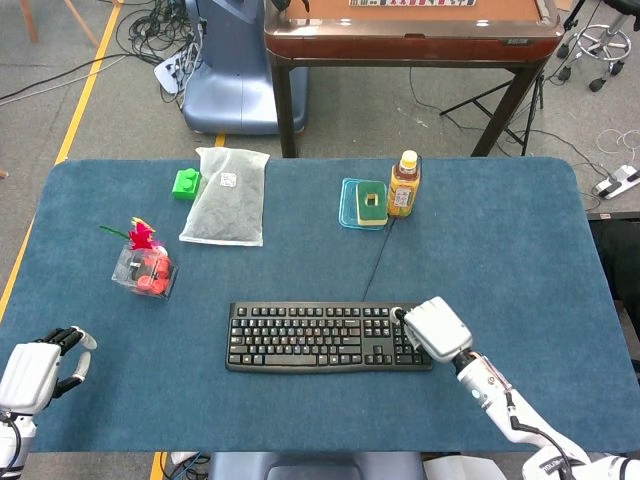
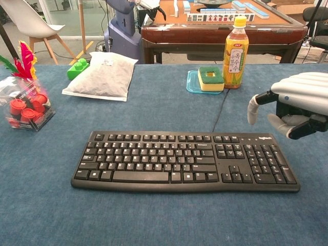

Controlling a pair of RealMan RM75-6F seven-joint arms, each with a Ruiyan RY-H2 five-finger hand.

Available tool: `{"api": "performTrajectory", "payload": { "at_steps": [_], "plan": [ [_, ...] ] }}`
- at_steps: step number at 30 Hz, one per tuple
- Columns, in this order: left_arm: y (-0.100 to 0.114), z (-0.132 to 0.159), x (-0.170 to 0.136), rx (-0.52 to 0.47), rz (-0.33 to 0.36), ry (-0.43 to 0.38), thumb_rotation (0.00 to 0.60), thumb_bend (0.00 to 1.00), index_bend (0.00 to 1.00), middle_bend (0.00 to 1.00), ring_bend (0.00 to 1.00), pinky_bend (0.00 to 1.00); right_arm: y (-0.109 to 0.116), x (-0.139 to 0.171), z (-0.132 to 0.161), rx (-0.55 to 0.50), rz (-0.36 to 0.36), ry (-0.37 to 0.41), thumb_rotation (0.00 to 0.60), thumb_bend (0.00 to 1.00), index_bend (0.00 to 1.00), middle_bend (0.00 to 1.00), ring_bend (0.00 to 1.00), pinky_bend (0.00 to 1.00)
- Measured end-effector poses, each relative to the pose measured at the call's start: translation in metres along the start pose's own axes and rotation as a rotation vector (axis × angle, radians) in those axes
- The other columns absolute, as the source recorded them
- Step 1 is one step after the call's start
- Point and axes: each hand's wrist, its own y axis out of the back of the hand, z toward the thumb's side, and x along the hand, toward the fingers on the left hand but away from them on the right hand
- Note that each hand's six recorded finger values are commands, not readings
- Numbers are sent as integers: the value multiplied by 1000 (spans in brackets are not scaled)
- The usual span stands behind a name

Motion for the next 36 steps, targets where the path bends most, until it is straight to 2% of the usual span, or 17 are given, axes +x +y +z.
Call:
{"api": "performTrajectory", "payload": {
  "at_steps": [6, 21, 36],
  "plan": [
    [-2, -3, 2, -2, -6, 6, 600, 439, 510, 469, 427, 639, -12, -9, 7, 20, 35, 3, 600, 819, 405, 1000, 1000, 1000],
    [-7, -12, 5, -3, -20, 29, 600, 439, 511, 469, 428, 639, -30, -32, 20, 55, 103, 16, 600, 827, 405, 1000, 1000, 1000],
    [-6, -16, 6, -3, -22, 45, 600, 439, 512, 469, 428, 639, -42, -34, 25, 69, 139, 19, 600, 830, 405, 1000, 1000, 1000]
  ]
}}
